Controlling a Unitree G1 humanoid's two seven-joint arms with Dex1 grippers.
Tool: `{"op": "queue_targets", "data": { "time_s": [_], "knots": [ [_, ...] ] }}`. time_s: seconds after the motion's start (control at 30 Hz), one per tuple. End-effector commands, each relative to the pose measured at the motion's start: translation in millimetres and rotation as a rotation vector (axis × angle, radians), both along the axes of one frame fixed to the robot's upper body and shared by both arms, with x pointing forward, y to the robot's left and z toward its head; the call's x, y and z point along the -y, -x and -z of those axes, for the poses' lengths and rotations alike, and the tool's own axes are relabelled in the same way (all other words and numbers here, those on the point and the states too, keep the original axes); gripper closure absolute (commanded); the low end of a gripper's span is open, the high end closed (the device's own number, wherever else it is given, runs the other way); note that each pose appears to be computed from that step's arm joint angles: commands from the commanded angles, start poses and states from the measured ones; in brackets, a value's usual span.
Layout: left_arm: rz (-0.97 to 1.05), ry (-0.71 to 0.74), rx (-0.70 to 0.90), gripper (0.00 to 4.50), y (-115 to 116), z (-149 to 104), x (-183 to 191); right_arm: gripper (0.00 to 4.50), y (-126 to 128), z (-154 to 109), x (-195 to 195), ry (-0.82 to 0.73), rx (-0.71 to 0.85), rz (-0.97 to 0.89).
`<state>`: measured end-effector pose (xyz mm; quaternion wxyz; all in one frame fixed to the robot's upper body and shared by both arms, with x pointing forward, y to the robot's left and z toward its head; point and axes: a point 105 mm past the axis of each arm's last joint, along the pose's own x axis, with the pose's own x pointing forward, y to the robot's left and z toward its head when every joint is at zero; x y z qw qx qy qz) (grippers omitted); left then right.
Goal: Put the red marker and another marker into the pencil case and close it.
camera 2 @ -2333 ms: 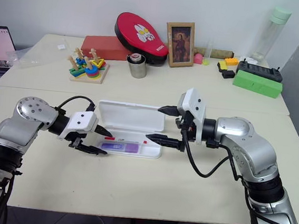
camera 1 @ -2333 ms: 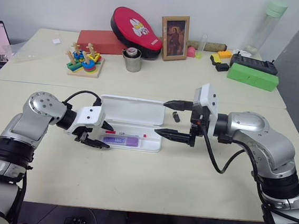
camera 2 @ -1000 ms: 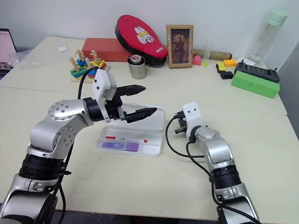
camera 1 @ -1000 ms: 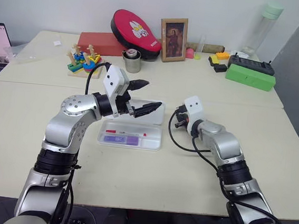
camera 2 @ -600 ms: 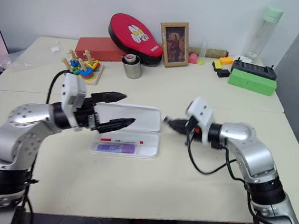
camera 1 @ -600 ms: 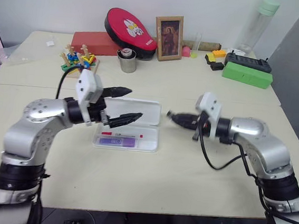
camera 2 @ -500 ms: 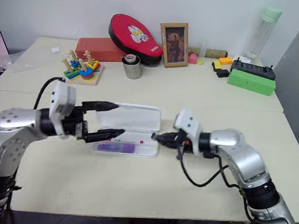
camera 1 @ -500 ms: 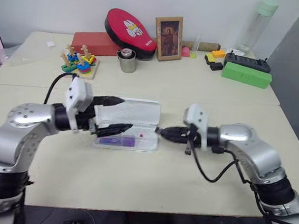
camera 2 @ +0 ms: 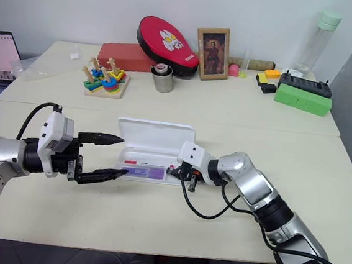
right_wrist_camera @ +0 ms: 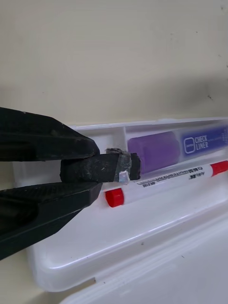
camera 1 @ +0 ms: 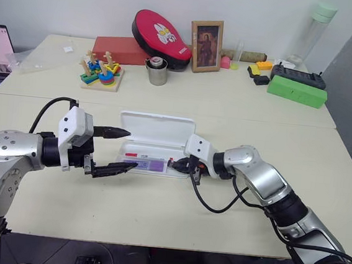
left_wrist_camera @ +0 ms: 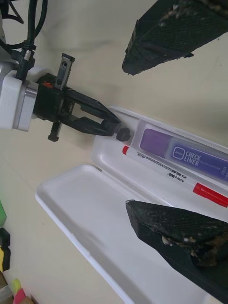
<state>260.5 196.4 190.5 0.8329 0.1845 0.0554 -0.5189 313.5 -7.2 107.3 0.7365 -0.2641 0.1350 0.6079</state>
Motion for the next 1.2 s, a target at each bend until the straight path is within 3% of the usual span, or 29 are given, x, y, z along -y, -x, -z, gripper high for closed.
{"op": "queue_targets", "data": {
  "time_s": [0.03, 0.2, 0.47, 0.57, 0.63, 0.77, 0.97, 1.2],
  "knots": [
    [-0.009, -0.013, 0.046, 0.0, 3, -11, 1, 3.15, 3, -13, -6, -0.024, 0.043, -0.05],
    [-0.026, 0.0, 0.057, 0.0, 2, -14, 3, 2.01, 1, -23, -8, -0.053, 0.062, -0.056],
    [-0.096, 0.039, 0.081, 0.0, 0, -19, -1, 0.04, 2, -61, -13, -0.184, 0.105, -0.108],
    [-0.178, 0.108, 0.102, 0.0, 0, -27, -10, 0.04, 13, -99, -15, -0.349, 0.092, -0.177],
    [-0.258, 0.155, 0.126, 0.0, -1, -32, -21, 0.04, 3, -125, -15, -0.444, 0.098, -0.13],
    [-0.402, 0.278, 0.177, 0.0, 8, -45, -42, 0.86, -41, -152, -16, -0.488, 0.157, 0.06],
    [-0.501, 0.374, 0.214, 0.0, 22, -55, -57, 2.4, -84, -146, -29, -0.396, 0.165, 0.226],
    [-0.509, 0.373, 0.178, 0.0, 32, -49, -55, 3.82, -86, -120, -52, -0.234, 0.2, 0.196]
  ]
}}
